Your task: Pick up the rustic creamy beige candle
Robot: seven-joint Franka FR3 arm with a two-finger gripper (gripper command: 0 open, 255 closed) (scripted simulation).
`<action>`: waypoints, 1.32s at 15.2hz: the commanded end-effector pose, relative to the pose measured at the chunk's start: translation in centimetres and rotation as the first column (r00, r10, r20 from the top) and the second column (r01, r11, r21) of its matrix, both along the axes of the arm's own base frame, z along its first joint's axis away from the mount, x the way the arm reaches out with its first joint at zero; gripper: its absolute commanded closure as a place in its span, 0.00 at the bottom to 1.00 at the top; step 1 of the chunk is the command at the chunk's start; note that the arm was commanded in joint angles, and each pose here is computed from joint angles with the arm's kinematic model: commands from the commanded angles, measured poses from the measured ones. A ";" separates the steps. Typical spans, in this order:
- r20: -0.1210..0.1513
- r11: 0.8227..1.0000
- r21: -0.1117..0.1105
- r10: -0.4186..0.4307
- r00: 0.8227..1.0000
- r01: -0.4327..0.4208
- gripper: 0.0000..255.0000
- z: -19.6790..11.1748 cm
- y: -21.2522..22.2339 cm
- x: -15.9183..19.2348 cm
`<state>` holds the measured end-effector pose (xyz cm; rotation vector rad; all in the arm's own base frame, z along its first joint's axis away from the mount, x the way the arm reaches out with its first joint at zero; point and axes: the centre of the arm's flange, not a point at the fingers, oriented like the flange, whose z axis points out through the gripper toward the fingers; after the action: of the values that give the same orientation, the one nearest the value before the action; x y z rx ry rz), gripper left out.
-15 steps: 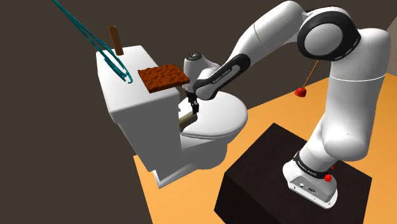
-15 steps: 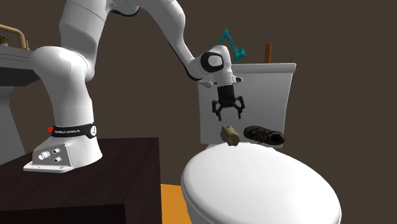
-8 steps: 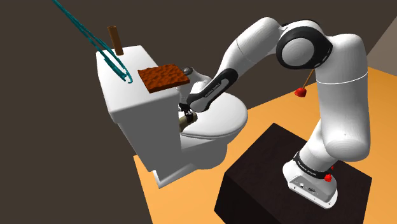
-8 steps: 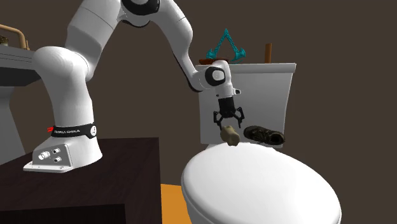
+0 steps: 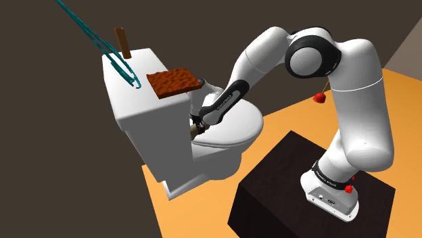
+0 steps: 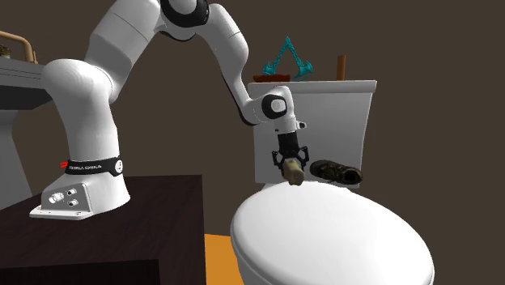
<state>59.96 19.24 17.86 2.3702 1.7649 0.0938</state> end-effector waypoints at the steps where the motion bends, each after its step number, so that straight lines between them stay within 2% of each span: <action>1: 0.000 1.000 0.000 0.000 1.000 0.000 1.00 -0.1 0.0 0.0; 9: 0.000 1.000 0.000 0.000 1.000 0.000 1.00 -0.1 0.0 0.0; 20: 0.000 1.000 0.000 0.000 1.000 0.000 1.00 5.7 0.0 0.0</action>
<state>59.88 19.30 23.05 2.3702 1.7648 0.0936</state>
